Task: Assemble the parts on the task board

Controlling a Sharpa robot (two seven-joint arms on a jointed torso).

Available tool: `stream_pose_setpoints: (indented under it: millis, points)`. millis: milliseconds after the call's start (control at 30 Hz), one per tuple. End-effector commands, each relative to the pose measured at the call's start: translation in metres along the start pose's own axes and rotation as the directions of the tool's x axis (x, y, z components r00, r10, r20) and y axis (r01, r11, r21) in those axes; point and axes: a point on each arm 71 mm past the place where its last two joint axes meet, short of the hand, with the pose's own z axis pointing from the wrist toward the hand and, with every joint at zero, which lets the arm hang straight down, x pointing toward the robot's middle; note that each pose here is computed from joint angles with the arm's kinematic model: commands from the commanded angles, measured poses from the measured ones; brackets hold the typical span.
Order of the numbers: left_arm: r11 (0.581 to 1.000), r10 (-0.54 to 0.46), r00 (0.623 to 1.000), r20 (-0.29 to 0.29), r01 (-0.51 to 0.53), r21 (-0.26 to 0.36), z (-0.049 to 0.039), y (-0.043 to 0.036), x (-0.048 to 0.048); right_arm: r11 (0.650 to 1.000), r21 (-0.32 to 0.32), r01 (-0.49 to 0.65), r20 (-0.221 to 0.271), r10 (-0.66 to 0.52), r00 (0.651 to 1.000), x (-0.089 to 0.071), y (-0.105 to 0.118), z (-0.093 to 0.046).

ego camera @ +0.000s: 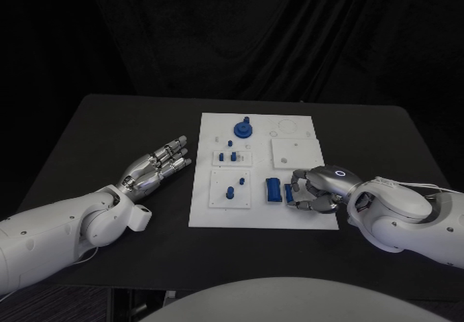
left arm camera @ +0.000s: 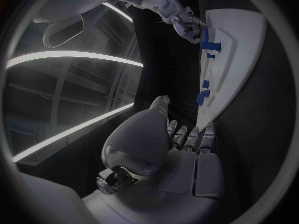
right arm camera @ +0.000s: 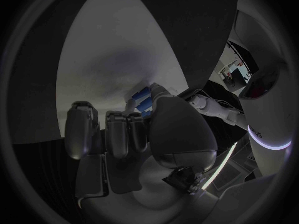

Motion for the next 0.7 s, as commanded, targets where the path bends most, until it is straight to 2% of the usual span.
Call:
stream_pose_setpoints:
  millis: [33,400,700]
  points:
    - [1.000,-0.013,1.000,-0.009,0.013,0.011,0.0000,0.0000,0.0015,1.000,0.001,-0.014,0.036,0.014,0.999,-0.0023,0.0004,-0.0018]
    - [1.000,-0.014,1.000,-0.009,0.014,0.010,-0.0004,0.0005,0.0016,1.000,-0.013,-0.025,0.073,0.026,0.997,-0.0056,0.0000,-0.0047]
    - [1.000,-0.015,1.000,-0.009,0.015,0.009,-0.0007,0.0010,0.0016,1.000,-0.008,-0.022,0.073,0.022,0.997,-0.0054,-0.0025,-0.0043]
